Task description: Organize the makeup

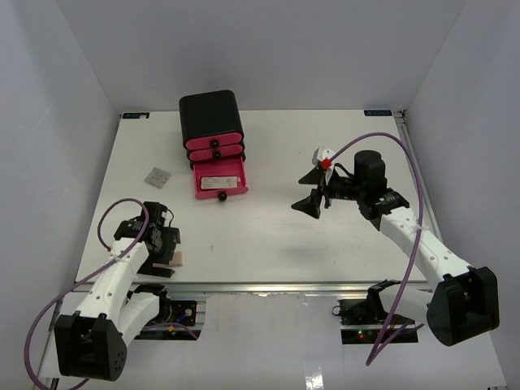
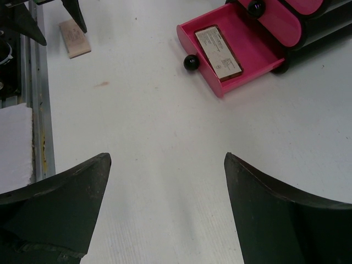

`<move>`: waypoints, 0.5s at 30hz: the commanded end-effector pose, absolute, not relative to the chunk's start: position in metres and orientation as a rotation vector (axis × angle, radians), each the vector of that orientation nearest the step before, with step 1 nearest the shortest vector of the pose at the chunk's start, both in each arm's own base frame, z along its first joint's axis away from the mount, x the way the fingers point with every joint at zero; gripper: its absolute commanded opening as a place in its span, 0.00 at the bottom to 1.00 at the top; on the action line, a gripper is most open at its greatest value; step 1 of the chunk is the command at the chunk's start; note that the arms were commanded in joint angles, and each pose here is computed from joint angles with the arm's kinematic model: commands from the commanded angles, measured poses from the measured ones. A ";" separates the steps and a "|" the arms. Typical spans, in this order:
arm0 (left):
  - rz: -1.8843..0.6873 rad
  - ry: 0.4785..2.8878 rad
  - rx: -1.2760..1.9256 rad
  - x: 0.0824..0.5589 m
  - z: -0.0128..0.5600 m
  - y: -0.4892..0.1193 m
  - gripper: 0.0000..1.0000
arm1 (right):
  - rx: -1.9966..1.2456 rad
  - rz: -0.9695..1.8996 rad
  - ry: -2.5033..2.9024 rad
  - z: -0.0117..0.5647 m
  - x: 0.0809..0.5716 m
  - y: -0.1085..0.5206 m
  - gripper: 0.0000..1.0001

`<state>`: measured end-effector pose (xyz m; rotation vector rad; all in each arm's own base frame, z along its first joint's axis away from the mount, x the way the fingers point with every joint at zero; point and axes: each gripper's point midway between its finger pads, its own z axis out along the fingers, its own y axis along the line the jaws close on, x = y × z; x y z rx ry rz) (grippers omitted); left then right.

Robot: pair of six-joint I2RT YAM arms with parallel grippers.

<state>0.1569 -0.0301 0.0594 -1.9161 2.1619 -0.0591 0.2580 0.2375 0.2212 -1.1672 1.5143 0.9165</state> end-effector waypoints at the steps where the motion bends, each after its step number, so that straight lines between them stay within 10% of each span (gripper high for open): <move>1: 0.096 2.055 -2.024 0.150 0.042 -0.010 0.98 | -1.152 0.876 1.449 0.237 0.263 0.236 0.90; 15: 0.069 2.046 -2.010 0.201 0.031 0.023 0.97 | -1.145 0.893 1.463 0.231 0.263 0.231 0.90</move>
